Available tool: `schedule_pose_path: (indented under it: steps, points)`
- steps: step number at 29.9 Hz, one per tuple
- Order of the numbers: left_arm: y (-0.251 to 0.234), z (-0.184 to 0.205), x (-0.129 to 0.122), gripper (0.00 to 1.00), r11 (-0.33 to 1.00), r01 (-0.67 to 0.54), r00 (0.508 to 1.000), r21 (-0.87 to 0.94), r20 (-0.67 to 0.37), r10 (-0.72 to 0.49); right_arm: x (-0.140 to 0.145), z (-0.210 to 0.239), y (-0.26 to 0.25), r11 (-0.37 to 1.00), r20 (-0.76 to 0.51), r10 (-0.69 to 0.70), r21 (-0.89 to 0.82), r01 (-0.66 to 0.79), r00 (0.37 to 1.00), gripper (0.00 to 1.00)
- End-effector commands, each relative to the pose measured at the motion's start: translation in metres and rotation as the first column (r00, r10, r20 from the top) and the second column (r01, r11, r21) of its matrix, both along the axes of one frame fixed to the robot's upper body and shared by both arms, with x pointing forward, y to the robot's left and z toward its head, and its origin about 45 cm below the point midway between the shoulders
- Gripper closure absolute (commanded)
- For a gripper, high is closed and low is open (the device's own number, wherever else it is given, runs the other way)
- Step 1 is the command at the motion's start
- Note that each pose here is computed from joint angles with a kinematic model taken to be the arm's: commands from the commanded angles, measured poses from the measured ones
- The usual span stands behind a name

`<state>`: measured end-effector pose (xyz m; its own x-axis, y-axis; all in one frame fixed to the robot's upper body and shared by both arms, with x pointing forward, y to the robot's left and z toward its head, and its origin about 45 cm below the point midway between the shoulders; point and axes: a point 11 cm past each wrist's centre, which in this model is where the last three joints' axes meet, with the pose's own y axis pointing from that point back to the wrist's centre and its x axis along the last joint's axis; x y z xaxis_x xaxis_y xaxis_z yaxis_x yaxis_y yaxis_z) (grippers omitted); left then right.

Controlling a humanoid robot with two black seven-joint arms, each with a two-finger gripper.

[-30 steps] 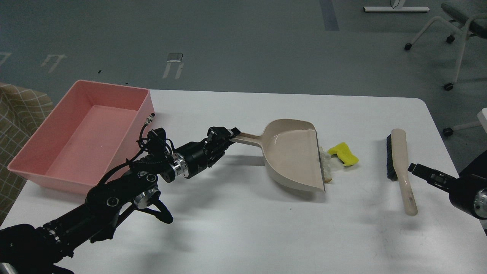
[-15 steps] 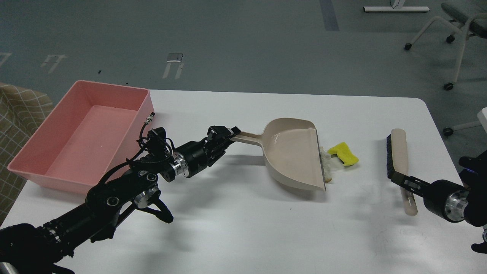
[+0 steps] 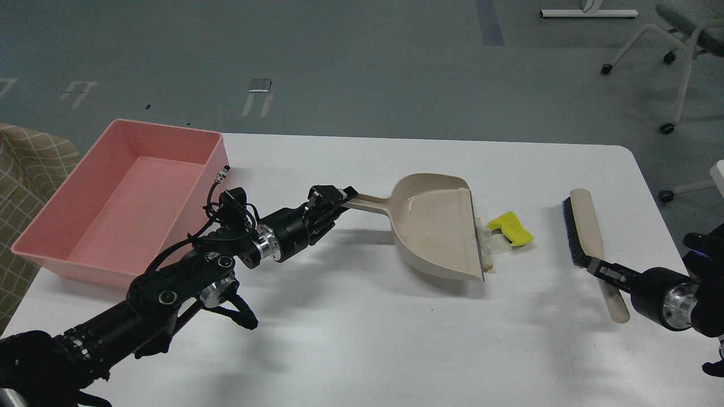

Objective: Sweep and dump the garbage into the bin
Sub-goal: 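Sweep the yellow sponge and debris into the dustpan with the brush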

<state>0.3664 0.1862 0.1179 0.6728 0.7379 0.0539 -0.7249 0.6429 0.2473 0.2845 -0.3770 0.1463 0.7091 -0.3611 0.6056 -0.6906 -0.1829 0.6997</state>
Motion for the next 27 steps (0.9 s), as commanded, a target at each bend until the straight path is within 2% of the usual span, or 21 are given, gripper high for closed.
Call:
schedule_pose_path:
  steps: [1,4,6,16,22,27]
  points:
    - [-0.004,0.003,0.0,1.0,1.0,0.0,1.0,-0.007,0.005,0.0,0.002,0.016,0.009,0.998,0.038,0.062,0.024,-0.063,0.997,1.0]
    - [-0.006,0.002,-0.001,1.0,1.0,-0.002,1.0,-0.006,0.005,0.002,-0.004,0.022,0.017,0.993,0.043,0.112,0.032,-0.113,0.993,1.0]
    - [-0.006,0.001,-0.001,1.0,1.0,-0.002,1.0,-0.001,0.005,0.002,-0.014,0.016,0.029,0.986,-0.001,0.156,0.053,-0.156,0.988,1.0]
    - [-0.005,-0.018,-0.014,1.0,0.997,0.021,1.0,0.077,-0.012,-0.02,-0.023,-0.001,0.034,0.984,-0.074,0.175,0.057,-0.171,0.982,1.0]
    - [-0.008,-0.015,-0.012,1.0,0.997,0.014,1.0,0.075,-0.001,-0.014,-0.017,-0.004,0.071,0.968,-0.047,0.214,0.144,-0.205,0.976,1.0]
    - [-0.006,-0.013,-0.01,1.0,0.997,0.011,1.0,0.078,0.004,-0.011,0.0,0.004,0.114,0.94,-0.035,0.306,0.17,-0.296,0.951,1.0]
